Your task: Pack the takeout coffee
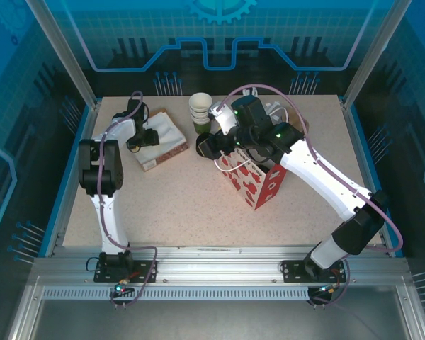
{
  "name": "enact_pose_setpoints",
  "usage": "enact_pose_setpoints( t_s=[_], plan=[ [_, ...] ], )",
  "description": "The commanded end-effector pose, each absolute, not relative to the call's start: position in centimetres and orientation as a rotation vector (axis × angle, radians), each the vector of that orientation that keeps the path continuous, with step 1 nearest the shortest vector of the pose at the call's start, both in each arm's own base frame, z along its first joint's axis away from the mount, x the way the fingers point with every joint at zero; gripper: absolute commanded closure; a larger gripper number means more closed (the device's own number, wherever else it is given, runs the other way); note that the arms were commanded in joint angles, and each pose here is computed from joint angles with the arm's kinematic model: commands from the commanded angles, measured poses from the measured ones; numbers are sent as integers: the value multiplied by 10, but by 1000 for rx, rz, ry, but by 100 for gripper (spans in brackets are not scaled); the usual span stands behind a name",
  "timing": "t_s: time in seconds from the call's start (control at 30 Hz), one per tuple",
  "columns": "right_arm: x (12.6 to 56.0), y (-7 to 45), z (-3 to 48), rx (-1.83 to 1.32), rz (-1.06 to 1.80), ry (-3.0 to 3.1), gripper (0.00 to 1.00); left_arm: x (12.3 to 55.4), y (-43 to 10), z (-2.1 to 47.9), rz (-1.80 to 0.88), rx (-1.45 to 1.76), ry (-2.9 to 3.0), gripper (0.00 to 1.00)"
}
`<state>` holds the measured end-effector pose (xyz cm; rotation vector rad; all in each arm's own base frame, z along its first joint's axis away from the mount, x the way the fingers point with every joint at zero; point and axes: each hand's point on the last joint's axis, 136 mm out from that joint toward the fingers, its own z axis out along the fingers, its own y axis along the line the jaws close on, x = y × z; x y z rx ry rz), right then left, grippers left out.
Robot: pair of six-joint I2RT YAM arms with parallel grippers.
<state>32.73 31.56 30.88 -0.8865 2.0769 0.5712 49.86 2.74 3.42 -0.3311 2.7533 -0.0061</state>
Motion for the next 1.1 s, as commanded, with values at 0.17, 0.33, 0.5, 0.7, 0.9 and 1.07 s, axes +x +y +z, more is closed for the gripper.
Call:
enact_pose_setpoints(
  t_s=[0.17,0.33,0.5,0.7,0.9,1.07],
  plan=[
    [325,319,309,-899,572,2076,16,491,16,41,-57,-312,2773,42],
    [325,319,309,-900,572,2078,16,491,16,45,-50,-305,2766,53],
    [325,319,308,-904,570,2079,16,491,18,49,-43,-306,2757,59],
    [325,320,306,-907,572,2084,16,494,19,65,-40,-296,2718,70],
    [325,320,308,-908,576,2082,16,497,18,76,-49,-283,2690,89],
    [323,318,309,-906,570,2082,15,499,18,83,-54,-286,2667,100]
  ],
)
